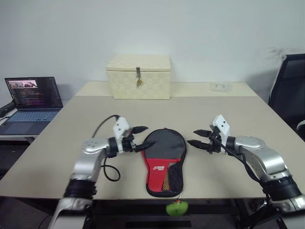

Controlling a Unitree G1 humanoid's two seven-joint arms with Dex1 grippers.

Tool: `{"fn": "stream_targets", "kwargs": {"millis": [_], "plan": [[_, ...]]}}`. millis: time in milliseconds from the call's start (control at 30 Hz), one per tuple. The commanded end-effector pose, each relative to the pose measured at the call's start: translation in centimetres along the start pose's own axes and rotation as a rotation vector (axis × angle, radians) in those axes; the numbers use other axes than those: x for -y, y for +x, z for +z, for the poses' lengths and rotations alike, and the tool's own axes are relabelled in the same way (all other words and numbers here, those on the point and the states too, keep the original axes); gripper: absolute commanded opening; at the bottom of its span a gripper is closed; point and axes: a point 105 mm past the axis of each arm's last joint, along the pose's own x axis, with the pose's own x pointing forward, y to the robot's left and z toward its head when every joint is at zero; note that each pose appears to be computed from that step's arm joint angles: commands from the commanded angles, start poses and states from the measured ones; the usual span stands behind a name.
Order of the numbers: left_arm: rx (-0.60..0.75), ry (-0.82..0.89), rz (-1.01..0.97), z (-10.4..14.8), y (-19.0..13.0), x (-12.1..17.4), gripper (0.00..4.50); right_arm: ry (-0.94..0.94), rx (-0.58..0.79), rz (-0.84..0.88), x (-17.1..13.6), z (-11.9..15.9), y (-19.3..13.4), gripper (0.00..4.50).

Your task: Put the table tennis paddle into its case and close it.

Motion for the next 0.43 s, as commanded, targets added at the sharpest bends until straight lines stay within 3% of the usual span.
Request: {"fn": "stream_targets", "kwargs": {"millis": [33, 167, 433], "plan": [[0.014, -0.025, 0.081, 1.2, -1.9, 0.8, 3.92, -0.049, 0.037, -0.048, 2.7, 0.5, -0.8, 3.08], [-0.01, -0.038, 0.129, 1.0, -2.2, 1.0, 3.92, -0.075, -0.007, -0.111, 5.7, -0.2, -2.2, 3.08], [-0.04, -0.075, 0.148, -0.6, -3.0, 0.3, 3.92, -0.086, -0.047, -0.13, 5.8, -1.1, -2.2, 3.08]]}}
